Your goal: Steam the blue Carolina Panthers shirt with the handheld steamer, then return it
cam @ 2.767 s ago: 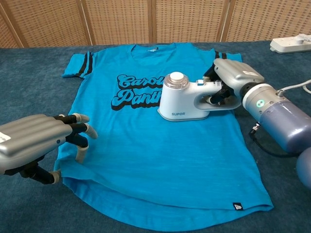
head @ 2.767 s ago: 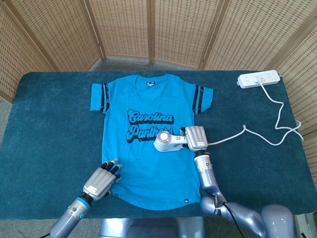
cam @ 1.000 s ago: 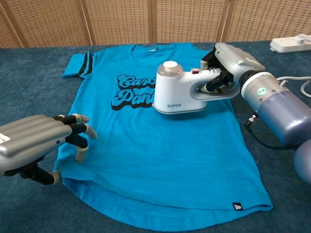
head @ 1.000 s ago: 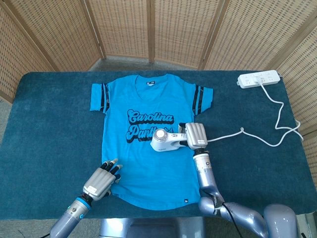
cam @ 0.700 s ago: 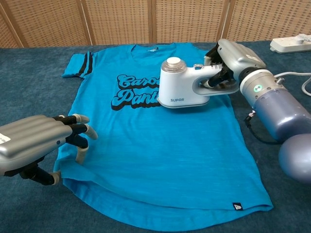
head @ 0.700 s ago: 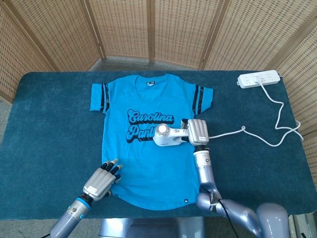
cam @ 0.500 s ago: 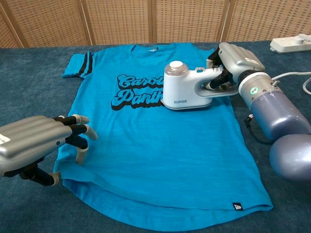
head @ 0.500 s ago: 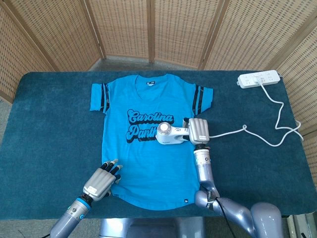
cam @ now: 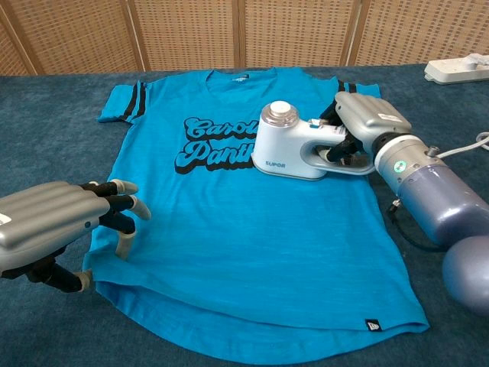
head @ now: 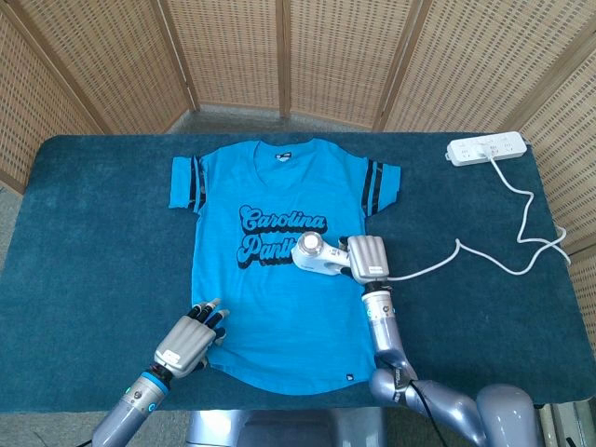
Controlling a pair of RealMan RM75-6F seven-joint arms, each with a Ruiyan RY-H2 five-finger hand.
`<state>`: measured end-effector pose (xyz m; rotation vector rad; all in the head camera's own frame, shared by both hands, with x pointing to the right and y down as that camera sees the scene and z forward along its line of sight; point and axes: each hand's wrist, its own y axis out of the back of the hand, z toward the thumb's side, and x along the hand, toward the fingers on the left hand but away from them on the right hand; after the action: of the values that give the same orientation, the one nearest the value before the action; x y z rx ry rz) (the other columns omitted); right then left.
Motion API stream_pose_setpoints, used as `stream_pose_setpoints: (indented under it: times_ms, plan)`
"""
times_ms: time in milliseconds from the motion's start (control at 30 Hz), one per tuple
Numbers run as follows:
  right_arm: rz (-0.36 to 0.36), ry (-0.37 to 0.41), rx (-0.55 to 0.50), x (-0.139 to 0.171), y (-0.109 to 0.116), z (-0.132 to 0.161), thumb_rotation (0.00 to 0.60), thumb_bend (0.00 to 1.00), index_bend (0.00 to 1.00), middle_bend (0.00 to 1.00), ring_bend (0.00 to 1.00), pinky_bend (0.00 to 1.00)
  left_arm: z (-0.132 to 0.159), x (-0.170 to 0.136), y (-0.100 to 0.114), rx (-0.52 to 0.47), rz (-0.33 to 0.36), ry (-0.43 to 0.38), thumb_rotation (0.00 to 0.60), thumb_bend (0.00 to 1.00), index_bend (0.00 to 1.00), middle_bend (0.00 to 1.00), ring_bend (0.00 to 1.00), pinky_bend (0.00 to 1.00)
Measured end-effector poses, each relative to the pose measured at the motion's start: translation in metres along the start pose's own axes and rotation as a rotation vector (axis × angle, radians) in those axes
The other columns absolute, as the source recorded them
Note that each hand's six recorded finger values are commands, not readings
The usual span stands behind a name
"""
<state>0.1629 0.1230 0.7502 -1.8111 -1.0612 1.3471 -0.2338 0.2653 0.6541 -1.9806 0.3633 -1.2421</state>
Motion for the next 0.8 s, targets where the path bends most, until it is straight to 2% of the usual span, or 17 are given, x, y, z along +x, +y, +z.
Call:
stream_pose_setpoints:
  times_ms: [800]
  plan:
    - [0.072,0.121,0.011,0.064,-0.008,0.009,0.600,0.34,0.69,0.69,0.70,0.62,0.002,-0.001,-0.002,0.003,-0.003,-0.010,0.512,0.45,0.52,0.19,0.03,0.14]
